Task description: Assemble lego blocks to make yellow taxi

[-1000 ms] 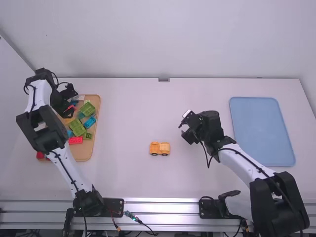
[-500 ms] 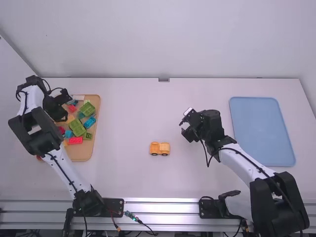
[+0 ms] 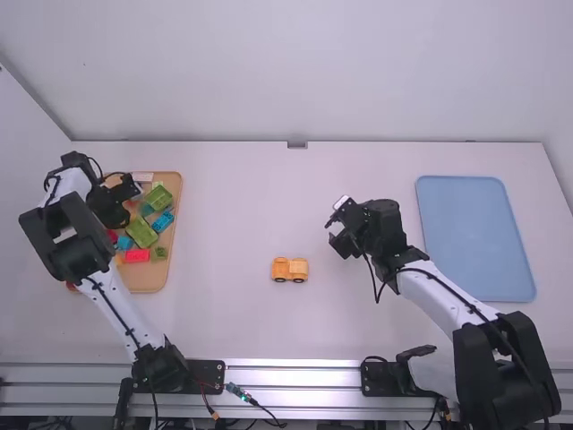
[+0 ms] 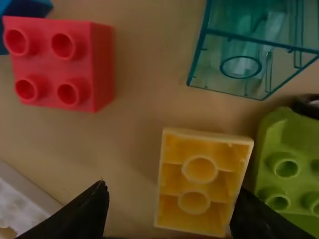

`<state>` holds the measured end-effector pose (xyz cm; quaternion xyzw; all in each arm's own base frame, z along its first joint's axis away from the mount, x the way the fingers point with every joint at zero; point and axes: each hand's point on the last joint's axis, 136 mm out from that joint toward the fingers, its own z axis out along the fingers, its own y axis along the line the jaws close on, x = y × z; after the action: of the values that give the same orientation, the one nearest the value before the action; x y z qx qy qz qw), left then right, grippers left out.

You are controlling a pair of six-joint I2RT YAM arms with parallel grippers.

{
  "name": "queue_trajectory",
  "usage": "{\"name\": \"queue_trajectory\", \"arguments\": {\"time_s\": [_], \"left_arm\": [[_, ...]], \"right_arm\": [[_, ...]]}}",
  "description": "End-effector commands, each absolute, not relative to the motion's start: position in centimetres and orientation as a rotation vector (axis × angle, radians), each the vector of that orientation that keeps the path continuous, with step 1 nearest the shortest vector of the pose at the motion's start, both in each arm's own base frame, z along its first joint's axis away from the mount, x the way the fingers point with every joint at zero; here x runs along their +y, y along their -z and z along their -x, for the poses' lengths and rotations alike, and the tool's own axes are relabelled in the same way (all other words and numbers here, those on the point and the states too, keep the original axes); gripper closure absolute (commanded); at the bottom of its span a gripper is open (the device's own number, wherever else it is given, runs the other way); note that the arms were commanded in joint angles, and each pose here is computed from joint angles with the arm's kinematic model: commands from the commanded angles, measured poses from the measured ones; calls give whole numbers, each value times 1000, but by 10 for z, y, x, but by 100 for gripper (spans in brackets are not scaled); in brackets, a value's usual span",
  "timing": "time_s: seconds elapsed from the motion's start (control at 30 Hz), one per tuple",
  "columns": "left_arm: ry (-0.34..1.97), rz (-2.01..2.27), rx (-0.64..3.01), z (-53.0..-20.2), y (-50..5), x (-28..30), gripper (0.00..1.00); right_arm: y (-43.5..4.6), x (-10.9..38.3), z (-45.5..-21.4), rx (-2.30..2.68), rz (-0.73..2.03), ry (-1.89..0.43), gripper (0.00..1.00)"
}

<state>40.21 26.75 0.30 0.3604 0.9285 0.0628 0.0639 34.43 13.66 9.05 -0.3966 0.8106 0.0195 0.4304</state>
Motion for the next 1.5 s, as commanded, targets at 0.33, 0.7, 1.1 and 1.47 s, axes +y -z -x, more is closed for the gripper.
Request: {"name": "queue_trajectory", "arguments": {"time_s": [0.33, 0.7, 1.1, 1.47], "left_arm": [[-89, -1112, 2776, -400, 4, 252, 60], [-84, -1103, 2782, -400, 4, 252, 56], [-108, -1101, 2819, -395, 5, 256, 55], [-106, -1099, 2812, -396, 7, 256, 73]], "right_arm": [[-107, 139, -353, 1991, 965, -52, 1], [-106, 140, -352, 1994, 968, -55, 1], [-106, 139, -352, 2006, 943, -64, 1], [-106, 139, -352, 2008, 940, -64, 1]]}}
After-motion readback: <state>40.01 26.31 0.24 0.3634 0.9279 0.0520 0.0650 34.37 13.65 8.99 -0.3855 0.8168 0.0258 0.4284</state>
